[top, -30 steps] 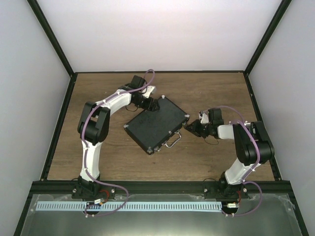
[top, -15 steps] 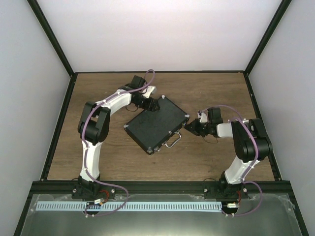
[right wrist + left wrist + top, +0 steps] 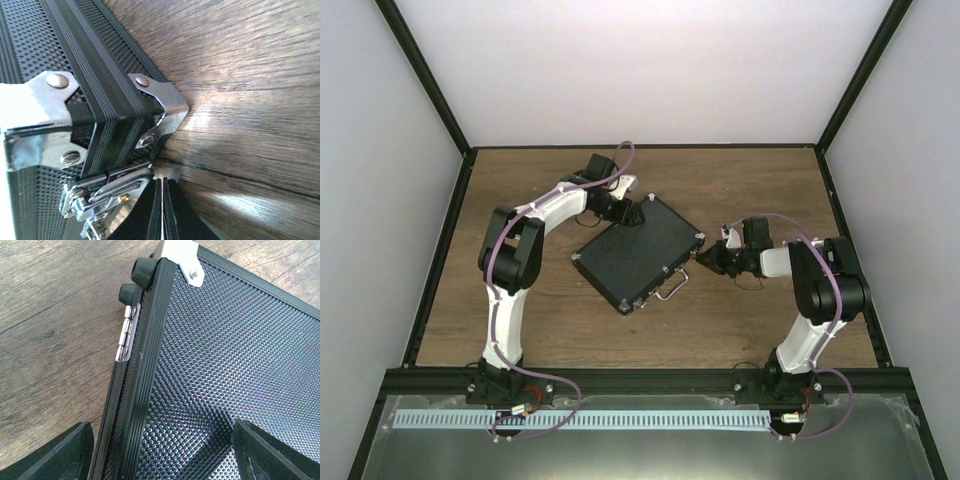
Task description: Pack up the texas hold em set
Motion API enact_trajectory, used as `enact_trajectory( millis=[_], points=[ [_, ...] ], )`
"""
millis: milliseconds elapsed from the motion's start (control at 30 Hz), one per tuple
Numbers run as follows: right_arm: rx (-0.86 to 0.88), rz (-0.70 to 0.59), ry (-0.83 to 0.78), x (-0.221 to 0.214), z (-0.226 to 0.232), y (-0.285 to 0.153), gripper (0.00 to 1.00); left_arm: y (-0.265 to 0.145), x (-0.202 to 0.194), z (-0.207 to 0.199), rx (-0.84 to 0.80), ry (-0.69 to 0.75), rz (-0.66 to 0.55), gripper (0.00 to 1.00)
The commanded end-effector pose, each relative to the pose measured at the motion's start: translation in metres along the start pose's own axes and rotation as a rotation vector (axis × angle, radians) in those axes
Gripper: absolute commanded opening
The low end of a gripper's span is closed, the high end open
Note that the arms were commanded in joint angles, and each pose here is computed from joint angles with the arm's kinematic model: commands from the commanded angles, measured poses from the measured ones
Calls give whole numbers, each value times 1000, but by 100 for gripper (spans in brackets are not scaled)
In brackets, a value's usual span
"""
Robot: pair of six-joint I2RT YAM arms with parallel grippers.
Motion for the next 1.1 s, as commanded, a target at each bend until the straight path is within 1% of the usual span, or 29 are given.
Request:
enact_trajectory(
  millis=[0, 200, 267, 367, 467, 567, 633, 700, 800, 900, 967, 1067],
  points=[
    [-43, -31, 5, 9, -8, 7, 4, 24, -22, -7, -36, 13, 100, 78],
    [-7, -37, -21, 11, 0, 5, 4, 26, -22, -13, -46, 29, 105, 78],
    [-9, -38, -23, 11, 1, 4, 4, 23, -20, -14, -24, 32, 101, 78],
    [-51, -65, -34, 12, 1, -2, 5, 5, -11, -6, 98, 28, 65, 80],
    [-107, -123, -76, 10, 7, -19, 9, -31, 2, 2, 191, 0, -28, 89],
    [-160, -169, -116, 6, 12, -36, 18, -69, 0, 7, 231, -37, -103, 97],
    [-185, -186, -123, 0, 14, -47, 24, -89, -10, 11, 254, -69, -121, 99],
    [-168, -178, -122, -10, 19, -56, 31, -101, -29, 13, 263, -118, -127, 100],
    [-85, -126, -107, -32, 30, -67, 46, -114, -61, 13, 250, -214, -162, 100],
    [-12, -66, -99, -60, 43, -72, 56, -119, -91, 15, 243, -296, -191, 100],
    [15, -29, -92, -80, 50, -72, 61, -122, -108, 20, 251, -359, -210, 100],
    [63, 21, -79, -107, 60, -71, 65, -125, -121, 20, 202, -408, -271, 100]
  ],
)
Point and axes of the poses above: each gripper's point midway between its finger pads, its own y axis out along the fingers, its own z axis along the line the jaws close on, x = y × z, the point moved 7 cm from there along -y, back along the fingers, and after that the axes turned 13 degrees about y, right-handed, at the moved point
